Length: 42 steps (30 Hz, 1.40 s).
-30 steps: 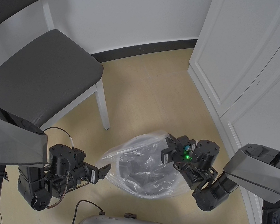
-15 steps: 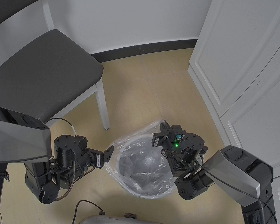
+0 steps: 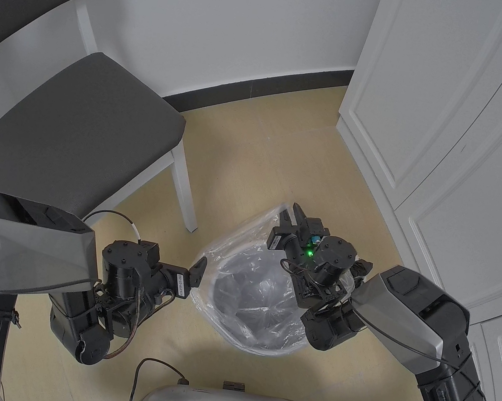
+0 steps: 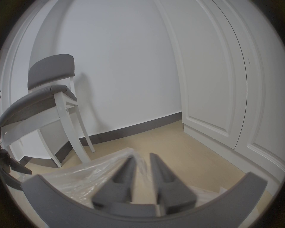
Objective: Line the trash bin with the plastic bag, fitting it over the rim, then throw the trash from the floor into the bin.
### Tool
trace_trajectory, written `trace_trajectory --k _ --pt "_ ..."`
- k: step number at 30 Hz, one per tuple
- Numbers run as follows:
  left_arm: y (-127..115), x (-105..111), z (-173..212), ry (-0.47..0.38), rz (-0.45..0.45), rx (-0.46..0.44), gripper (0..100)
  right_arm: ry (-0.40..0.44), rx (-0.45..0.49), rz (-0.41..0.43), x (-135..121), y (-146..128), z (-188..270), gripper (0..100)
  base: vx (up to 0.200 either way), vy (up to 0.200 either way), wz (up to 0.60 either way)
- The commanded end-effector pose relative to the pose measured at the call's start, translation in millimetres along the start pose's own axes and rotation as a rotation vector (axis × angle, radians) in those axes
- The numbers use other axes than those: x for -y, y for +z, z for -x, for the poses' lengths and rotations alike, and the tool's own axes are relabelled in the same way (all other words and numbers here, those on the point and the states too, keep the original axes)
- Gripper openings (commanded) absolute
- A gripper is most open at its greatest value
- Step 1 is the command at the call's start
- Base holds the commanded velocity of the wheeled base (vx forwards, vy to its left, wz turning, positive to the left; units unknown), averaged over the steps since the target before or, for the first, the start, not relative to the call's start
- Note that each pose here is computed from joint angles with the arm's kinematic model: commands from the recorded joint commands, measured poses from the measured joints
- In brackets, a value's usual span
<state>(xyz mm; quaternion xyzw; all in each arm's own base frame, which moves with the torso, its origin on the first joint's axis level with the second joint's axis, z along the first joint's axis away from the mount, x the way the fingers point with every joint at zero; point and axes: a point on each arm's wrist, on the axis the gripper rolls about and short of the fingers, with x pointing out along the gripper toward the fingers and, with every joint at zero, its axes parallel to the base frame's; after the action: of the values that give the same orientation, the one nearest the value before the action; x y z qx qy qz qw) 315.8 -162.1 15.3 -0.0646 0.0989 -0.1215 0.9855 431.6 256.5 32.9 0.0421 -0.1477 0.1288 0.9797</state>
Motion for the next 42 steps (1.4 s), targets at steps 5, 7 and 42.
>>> trace_trajectory --k 5,7,42 --pt "-1.6 8.2 1.7 -0.022 -0.004 -0.003 100 0.051 -0.101 0.020 -4.2 19.7 29.2 100 0.000 0.000 0.00" --pt "-3.3 9.2 3.3 -0.026 -0.008 -0.011 100 0.090 -0.150 0.033 -6.1 27.8 44.4 100 0.000 0.000 0.00" --pt "15.7 12.5 -8.0 -0.044 -0.272 -0.018 100 0.106 -0.602 0.174 117.8 62.6 82.7 100 0.000 0.000 0.00"
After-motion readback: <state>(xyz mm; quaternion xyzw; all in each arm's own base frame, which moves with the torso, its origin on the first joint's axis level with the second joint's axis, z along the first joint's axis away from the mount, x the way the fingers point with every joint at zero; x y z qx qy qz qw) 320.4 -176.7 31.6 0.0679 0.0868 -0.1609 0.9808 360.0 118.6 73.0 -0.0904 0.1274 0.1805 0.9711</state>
